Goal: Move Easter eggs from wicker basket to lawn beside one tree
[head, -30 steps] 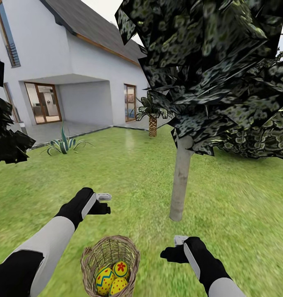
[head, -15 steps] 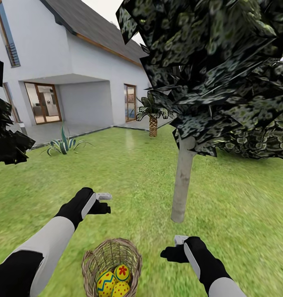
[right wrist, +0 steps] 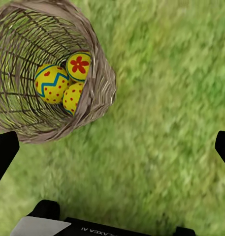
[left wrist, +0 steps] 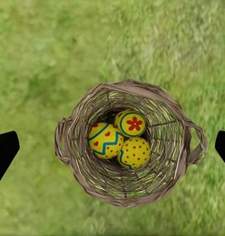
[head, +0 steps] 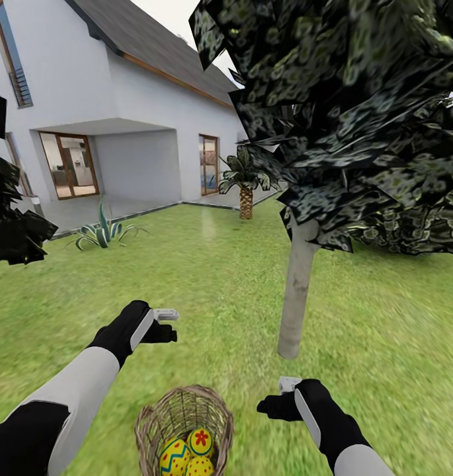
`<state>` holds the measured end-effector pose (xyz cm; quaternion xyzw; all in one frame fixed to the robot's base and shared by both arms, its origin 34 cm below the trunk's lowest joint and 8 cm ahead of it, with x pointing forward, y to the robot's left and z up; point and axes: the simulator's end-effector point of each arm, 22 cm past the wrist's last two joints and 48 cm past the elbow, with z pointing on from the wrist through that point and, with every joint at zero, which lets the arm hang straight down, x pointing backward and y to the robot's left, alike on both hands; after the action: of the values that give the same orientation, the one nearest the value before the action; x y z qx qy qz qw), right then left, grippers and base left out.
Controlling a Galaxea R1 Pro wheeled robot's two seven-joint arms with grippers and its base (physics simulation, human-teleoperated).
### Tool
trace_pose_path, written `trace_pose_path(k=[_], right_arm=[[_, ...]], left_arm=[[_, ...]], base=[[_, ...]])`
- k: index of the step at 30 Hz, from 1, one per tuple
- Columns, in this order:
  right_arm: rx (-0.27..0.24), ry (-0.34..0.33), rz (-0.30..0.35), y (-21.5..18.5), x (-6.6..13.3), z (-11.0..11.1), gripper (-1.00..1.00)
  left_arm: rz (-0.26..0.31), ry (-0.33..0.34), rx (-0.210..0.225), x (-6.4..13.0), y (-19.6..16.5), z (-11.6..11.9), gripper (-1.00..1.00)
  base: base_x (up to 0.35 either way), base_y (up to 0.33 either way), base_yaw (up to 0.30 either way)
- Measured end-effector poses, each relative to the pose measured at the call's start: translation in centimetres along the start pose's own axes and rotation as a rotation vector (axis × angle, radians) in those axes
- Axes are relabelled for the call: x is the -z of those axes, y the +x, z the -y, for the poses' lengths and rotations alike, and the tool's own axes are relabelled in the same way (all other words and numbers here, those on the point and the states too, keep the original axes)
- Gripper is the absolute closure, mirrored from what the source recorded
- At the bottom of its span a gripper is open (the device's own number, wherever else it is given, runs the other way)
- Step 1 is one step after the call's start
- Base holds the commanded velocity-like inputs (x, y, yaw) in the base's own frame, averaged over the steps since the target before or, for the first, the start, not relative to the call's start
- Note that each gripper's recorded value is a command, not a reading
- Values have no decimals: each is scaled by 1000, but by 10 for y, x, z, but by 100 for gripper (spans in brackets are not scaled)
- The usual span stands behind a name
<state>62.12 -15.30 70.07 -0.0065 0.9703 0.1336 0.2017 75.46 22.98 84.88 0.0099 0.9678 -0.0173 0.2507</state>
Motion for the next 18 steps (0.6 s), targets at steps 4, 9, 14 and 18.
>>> trace_pose_path(k=[4, 9, 14, 18], right_arm=[[0, 0, 0, 0, 0, 0, -100], [0, 0, 0, 0, 0, 0, -100], [0, 1, 0, 0, 0, 0, -100], [0, 0, 0, 0, 0, 0, -100]], left_arm=[[1, 1, 0, 0, -1, 0, -100], [2, 0, -2, 0, -1, 1, -100], [1, -1, -2, 0, -1, 0, -100], [2, -2, -2, 0, -1, 0, -100]], base=[[50, 3, 0], [101, 30, 0], [66, 30, 0], [15, 64, 0]])
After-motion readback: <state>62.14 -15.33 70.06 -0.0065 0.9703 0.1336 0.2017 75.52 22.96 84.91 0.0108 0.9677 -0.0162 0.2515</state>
